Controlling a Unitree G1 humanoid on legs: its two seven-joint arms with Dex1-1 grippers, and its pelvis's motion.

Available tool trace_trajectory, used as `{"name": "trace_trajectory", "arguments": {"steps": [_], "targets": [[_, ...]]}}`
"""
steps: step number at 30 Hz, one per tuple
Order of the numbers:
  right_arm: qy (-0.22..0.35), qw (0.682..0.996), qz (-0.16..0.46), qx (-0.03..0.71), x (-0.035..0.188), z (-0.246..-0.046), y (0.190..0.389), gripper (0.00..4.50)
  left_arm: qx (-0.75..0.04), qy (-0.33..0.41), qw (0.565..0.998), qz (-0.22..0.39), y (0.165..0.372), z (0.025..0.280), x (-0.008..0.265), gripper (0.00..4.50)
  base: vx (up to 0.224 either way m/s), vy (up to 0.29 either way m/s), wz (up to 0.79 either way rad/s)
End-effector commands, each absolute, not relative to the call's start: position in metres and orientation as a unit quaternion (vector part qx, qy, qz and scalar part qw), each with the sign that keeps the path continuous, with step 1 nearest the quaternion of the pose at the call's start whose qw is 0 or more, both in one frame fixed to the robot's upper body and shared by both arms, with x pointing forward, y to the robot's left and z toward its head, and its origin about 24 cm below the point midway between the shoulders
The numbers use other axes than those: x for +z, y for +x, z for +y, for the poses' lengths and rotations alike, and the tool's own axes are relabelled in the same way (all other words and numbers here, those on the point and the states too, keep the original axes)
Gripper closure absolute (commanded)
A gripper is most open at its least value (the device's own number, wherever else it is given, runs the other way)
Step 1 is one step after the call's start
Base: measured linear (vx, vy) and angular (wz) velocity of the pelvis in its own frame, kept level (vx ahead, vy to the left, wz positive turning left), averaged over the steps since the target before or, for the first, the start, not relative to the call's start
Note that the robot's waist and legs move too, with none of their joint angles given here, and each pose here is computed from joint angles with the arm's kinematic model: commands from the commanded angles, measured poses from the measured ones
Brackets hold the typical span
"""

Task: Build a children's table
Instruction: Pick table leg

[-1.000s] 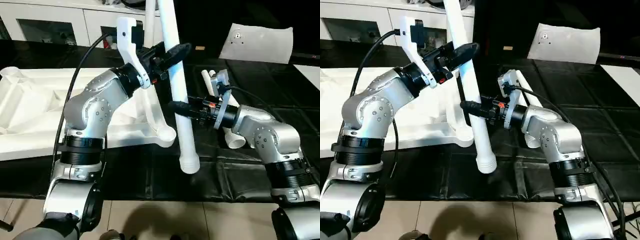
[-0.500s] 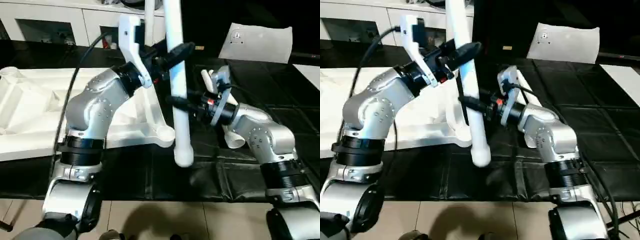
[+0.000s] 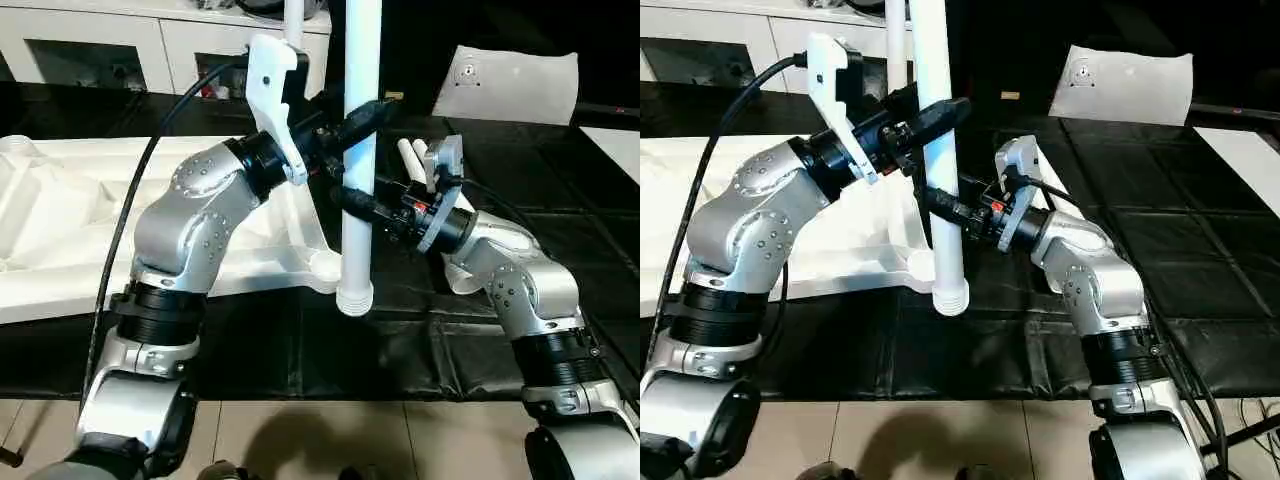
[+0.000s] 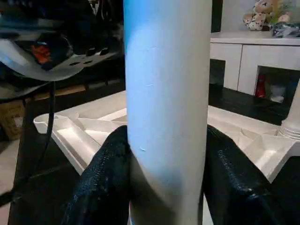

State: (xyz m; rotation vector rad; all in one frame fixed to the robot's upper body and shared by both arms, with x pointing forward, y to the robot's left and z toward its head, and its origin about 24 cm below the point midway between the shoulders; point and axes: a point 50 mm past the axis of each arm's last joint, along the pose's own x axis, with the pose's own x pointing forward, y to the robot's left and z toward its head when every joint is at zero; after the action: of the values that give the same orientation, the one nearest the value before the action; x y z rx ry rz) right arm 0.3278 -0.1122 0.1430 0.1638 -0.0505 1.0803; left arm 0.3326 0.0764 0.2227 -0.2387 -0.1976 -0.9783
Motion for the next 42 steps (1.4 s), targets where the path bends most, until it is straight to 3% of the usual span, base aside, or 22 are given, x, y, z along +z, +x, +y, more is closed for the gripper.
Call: {"name": "trace_trajectory", "arguments": {"steps": [1, 4, 10, 11, 25, 30, 34, 42], "targets": [[0.078, 0.865, -0.03, 0.495, 0.143, -0.12, 0.331, 2.84, -0.468, -0.164, 0.864, -0.087, 0.331, 0.078, 0.228, 2.8, 0.0, 0.0, 0.0], [0.075, 0.865, -0.031, 0.495, 0.143, -0.12, 0.331, 2.84, -0.473, -0.197, 0.855, -0.081, 0.33, 0.076, 0.23, 2.9, 0.0, 0.0, 0.0], [0.077, 0.867, -0.027, 0.491, 0.143, -0.12, 0.332, 2.84, -0.465, -0.194, 0.859, -0.087, 0.333, 0.078, 0.238, 2.92, 0.0, 0.0, 0.0], [0.079, 0.865, -0.027, 0.495, 0.145, -0.12, 0.331, 2.49, -0.463, -0.194, 0.861, -0.086, 0.334, 0.079, 0.24, 2.92, 0.0, 0.0, 0.0], [0.091, 0.845, 0.011, 0.527, 0.152, -0.133, 0.325, 1.18, -0.44, -0.201, 0.874, -0.057, 0.354, 0.098, 0.249, 2.94, 0.0, 0.0, 0.0], [0.087, 0.837, 0.042, 0.538, 0.151, -0.138, 0.323, 1.13, -0.449, -0.19, 0.872, -0.055, 0.357, 0.101, 0.253, 2.94, 0.0, 0.0, 0.0], [0.054, 0.831, 0.084, 0.548, 0.143, -0.144, 0.32, 1.13, -0.466, -0.185, 0.863, -0.055, 0.357, 0.1, 0.258, 2.94, 0.0, 0.0, 0.0], [0.038, 0.797, 0.123, 0.59, 0.132, -0.143, 0.312, 1.13, -0.538, -0.168, 0.825, -0.05, 0.346, 0.092, 0.265, 2.94, 0.0, 0.0, 0.0]]}}
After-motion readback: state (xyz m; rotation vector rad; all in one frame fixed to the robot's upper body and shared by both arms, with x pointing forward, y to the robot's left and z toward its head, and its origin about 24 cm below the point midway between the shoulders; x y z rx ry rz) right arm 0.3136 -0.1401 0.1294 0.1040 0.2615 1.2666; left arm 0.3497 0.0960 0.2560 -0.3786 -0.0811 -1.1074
